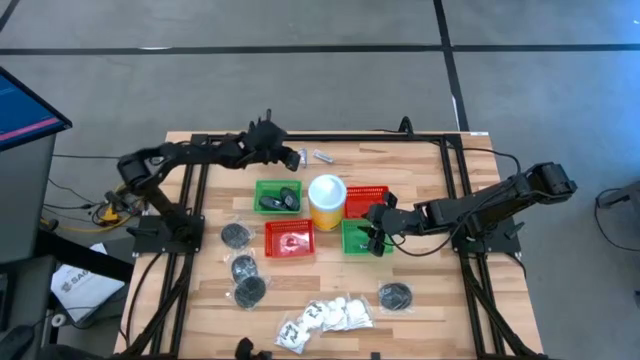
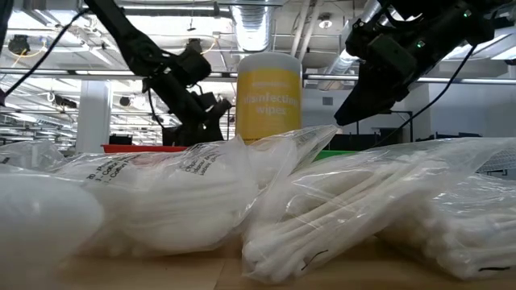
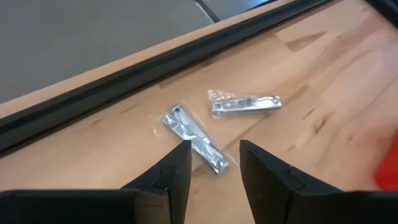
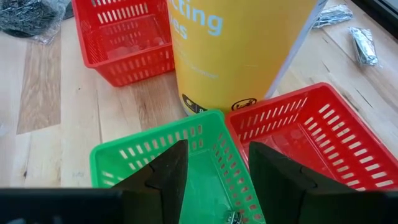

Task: Pick & Place Travel size toiletries
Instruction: Put the silver nail cutter into the right green bin

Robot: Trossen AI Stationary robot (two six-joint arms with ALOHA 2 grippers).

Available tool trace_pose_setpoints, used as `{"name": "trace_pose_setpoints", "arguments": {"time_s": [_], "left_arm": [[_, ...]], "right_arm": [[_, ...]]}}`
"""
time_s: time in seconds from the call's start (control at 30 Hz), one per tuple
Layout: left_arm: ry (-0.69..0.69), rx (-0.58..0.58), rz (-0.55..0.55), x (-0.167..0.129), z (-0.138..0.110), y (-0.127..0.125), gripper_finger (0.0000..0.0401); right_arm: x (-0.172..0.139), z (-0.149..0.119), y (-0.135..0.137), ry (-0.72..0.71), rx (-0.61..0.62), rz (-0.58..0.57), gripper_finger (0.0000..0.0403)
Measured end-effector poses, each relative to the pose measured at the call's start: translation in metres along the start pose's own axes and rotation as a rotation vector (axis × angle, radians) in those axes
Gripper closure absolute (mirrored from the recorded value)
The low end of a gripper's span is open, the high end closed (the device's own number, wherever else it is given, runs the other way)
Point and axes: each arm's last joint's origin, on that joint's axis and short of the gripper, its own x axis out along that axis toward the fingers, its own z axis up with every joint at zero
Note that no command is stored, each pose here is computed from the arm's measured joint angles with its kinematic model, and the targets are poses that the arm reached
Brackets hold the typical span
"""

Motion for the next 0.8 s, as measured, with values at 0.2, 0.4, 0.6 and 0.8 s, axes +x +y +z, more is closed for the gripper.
{"name": "trace_pose_setpoints", "arguments": {"time_s": [0.2, 0.4, 0.6, 0.8], "left_arm": [[0.050, -0.042, 0.019, 0.013, 0.010, -0.004, 0.0274], [0.087, -0.055, 0.035, 0.024, 0.011, -0.005, 0.0274], [0.136, -0.076, 0.057, 0.041, 0.001, -0.003, 0.0274], [0.170, -0.095, 0.074, 0.052, -0.007, 0.000, 0.0274]], "right_arm": [[0.000, 0.000, 0.000, 0.000, 0.008, 0.000, 0.0244], [0.000, 0.000, 0.000, 0.000, 0.008, 0.000, 0.0244], [0.000, 0.000, 0.000, 0.000, 0.009, 0.000, 0.0244], [0.000, 0.000, 0.000, -0.002, 0.010, 0.001, 0.0244]]}}
